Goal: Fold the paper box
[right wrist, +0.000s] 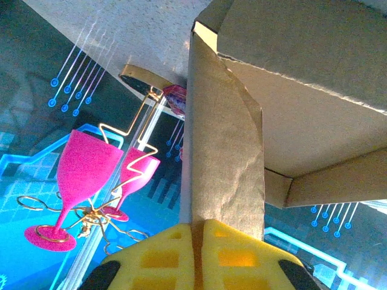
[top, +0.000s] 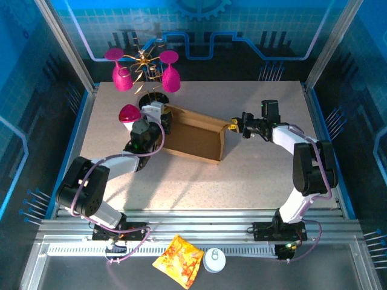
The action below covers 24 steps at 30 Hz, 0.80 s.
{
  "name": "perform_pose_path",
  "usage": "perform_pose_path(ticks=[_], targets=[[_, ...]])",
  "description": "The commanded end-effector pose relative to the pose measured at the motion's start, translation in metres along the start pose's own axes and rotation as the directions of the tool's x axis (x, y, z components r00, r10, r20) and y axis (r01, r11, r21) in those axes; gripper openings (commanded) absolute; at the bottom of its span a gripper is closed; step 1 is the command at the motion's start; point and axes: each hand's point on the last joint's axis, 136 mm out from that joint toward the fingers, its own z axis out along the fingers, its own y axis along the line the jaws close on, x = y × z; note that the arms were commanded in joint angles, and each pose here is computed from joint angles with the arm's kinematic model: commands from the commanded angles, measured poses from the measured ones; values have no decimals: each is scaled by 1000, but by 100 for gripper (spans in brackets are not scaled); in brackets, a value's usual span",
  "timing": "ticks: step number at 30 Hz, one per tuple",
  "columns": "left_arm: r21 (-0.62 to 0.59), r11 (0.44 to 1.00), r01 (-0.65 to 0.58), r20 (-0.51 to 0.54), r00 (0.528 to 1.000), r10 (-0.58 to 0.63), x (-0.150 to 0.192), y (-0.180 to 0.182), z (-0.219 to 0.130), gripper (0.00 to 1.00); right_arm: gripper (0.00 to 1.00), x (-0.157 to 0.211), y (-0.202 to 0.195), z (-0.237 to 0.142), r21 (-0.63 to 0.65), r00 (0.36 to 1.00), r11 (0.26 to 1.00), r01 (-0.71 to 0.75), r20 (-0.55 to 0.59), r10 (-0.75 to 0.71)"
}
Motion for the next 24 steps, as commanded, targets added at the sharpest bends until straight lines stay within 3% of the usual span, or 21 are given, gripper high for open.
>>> perform_pose_path(ticks=[1,3,6,11,19,24], targets=[[213,974,79,-111,992,-57,32,-55,-8,16,2,42,3,2,-5,992,998,59,-115,-59],[212,972,104,-119,990,-80,32,-56,-10,20,0,40,4,-1,-5,993,998,66,-101,-67],[215,965,149,-139,983,-121,31,-58,-15,39,0,34,5,-5,-11,995,998,68,-74,-69],[189,956,225,-175,966,-193,22,-57,-26,53,0,27,8,-11,-10,996,997,71,-47,-71],[163,904,395,-249,903,-349,9,-62,-54,87,0,23,16,-20,-3,996,996,87,-14,-87],[139,858,494,-330,840,-430,11,-68,-72,91,0,19,15,-22,1,997,997,83,10,-83]])
